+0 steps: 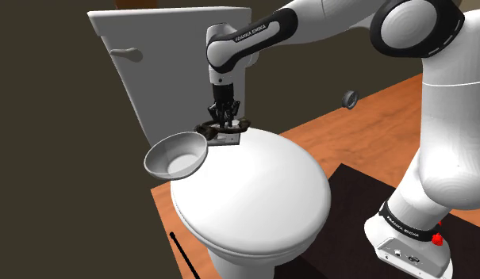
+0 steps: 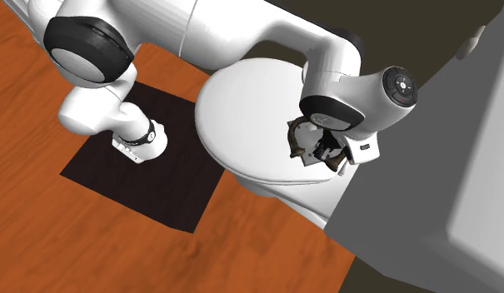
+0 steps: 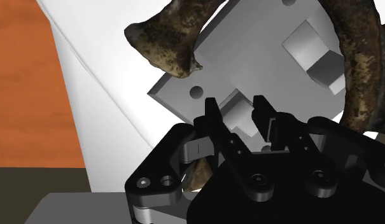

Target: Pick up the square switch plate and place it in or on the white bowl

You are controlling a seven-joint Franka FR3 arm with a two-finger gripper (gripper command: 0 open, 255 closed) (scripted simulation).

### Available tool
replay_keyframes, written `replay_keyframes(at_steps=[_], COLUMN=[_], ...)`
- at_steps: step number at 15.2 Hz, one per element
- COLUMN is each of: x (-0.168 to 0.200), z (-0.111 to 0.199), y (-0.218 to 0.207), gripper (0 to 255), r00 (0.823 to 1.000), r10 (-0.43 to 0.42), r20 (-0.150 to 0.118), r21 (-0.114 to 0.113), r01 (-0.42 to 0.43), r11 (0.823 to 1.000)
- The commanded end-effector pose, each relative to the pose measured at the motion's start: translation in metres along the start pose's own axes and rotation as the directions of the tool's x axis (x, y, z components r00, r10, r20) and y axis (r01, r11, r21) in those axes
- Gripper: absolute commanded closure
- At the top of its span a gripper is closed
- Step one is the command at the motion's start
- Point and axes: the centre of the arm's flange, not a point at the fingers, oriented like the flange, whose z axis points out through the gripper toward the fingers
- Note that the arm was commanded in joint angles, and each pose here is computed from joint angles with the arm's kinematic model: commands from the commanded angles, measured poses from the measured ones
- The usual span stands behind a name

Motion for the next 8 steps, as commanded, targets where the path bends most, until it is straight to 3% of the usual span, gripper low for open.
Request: replay_keyframes(at_steps=[1,8], x=[-0.001,-0.006], z=[-0.004,-0.041], y=[0.000,-0.003], gripper=[255,255], r00=[1.000,1.000], r10=[0.000,0.000], r20=[0.002,0.002], r21=[-0.001,-0.001], r01=[0.000,0.000], r11=[1.000,1.000])
